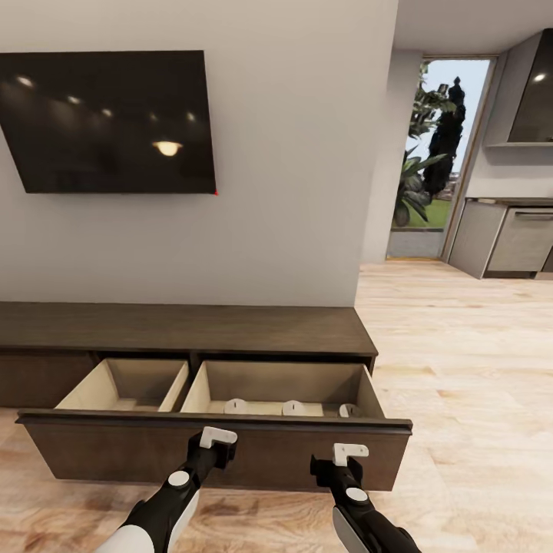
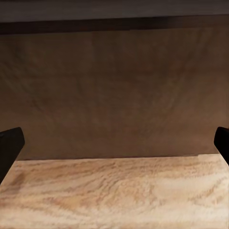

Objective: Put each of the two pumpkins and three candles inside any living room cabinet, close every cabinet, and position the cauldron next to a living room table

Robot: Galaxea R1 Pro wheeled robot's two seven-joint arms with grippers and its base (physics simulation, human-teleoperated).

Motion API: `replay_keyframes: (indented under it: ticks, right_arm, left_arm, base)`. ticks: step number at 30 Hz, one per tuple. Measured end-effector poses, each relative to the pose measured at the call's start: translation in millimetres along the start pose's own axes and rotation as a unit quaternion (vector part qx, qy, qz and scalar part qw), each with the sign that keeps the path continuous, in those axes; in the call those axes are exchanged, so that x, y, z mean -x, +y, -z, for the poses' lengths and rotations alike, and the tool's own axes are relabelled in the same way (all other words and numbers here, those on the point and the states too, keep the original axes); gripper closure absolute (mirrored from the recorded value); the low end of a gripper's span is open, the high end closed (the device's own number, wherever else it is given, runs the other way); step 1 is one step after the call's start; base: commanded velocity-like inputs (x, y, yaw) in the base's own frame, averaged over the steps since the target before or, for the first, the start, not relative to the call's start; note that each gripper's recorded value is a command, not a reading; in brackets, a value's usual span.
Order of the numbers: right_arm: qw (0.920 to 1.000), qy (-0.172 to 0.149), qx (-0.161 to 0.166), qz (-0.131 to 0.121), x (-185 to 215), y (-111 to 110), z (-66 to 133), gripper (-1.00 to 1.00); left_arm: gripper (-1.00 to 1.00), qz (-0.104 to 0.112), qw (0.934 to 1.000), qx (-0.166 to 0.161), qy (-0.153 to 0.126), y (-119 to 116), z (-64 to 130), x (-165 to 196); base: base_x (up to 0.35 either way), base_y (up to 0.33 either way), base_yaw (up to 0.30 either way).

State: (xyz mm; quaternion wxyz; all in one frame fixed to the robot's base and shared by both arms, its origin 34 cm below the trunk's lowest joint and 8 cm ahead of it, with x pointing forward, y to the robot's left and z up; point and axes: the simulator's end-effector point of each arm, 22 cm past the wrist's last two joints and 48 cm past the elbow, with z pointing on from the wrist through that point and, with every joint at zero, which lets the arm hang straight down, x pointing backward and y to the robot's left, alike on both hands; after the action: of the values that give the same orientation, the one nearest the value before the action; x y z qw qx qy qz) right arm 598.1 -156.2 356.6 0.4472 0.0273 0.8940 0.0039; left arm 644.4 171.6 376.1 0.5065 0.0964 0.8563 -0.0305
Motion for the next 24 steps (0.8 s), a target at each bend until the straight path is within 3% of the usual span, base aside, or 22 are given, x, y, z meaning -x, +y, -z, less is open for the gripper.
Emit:
replay_keyframes:
  ticks: [16,21,24]
  right_arm:
    - [1.0000,-0.001,0.000,-0.001,0.7,0.2,0.0,-1.00]
    - [1.0000,0.009,0.000,-0.001,-9.3,0.0,-4.1,-1.00]
    - [1.0000,0.008,0.000,-0.001,-8.8,0.2,-4.0,-1.00]
  left_arm:
    - [-1.00,0.000,1.0000,-0.001,0.004,-0.3,0.0,-1.6]
    - [-1.00,0.005,0.9995,-0.007,0.031,-5.5,-1.6,-28.6]
    - [-1.00,0.018,0.9988,-0.008,0.045,-7.9,0.4,-42.1]
  base:
    - [0.000,0.000,0.000]
    - [0.000,0.000,0.000]
    - [0.000,0.000,0.000]
